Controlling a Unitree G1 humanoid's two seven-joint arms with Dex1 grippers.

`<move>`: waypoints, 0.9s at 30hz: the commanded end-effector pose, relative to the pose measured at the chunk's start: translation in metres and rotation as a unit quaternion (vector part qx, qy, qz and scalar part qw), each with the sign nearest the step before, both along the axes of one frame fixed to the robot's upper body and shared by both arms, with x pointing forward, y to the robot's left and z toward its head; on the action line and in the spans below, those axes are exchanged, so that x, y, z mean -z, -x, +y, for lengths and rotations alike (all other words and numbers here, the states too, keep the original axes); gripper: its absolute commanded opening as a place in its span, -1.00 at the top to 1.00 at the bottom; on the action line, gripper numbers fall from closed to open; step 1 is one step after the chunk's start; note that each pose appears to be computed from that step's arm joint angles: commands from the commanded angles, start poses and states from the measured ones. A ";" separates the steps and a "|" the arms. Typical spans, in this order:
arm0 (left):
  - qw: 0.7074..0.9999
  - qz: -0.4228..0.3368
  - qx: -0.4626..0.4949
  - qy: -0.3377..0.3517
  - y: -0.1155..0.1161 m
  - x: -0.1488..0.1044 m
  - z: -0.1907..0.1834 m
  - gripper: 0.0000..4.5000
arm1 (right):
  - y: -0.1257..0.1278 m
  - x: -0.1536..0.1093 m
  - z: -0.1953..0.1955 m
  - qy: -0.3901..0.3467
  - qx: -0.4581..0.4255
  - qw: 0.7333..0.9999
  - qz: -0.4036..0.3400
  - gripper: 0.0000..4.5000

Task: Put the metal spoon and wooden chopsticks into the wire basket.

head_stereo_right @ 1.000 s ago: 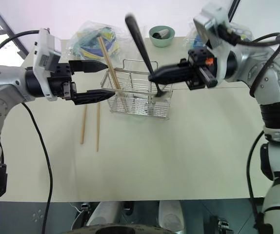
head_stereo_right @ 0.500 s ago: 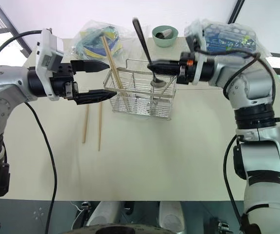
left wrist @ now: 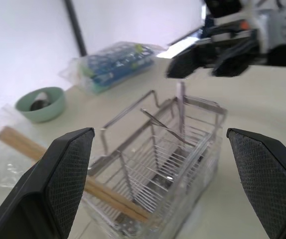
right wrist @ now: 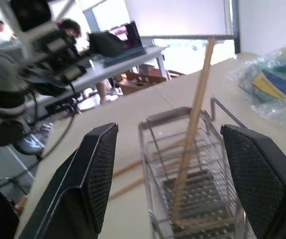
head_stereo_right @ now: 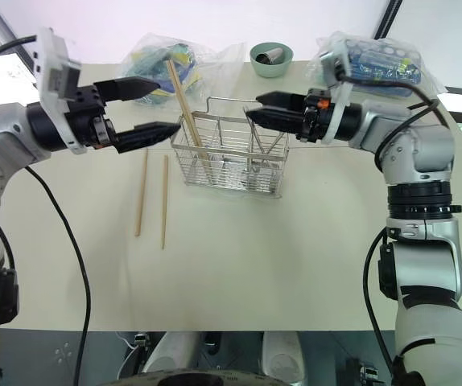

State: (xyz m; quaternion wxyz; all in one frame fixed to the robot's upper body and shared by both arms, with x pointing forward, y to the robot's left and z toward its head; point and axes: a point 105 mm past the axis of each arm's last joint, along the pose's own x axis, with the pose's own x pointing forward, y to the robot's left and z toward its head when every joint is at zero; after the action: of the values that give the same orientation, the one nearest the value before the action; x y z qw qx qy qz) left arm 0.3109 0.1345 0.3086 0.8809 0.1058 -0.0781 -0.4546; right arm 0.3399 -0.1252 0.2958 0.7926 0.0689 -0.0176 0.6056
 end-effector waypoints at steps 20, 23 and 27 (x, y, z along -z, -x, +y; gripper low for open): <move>0.829 0.267 -0.492 0.022 -0.088 0.103 0.086 -1.00 | 0.102 -0.016 0.002 0.032 -0.131 0.989 -0.060 -0.48; 0.829 0.282 -0.482 0.021 -0.099 0.115 0.076 -1.00 | 0.103 -0.019 0.001 0.030 -0.127 0.990 -0.057 -0.48; 0.830 0.298 -0.471 0.011 -0.108 0.129 0.069 -1.00 | 0.104 -0.019 0.002 0.024 -0.122 0.991 -0.053 -0.48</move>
State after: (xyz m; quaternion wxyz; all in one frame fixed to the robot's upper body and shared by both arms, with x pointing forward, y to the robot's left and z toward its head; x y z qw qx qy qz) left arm 0.4134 0.2039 0.1647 0.9625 -0.0293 0.2695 0.0080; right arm 0.2452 -0.1224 0.3053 0.7152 0.0334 -0.0156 0.6979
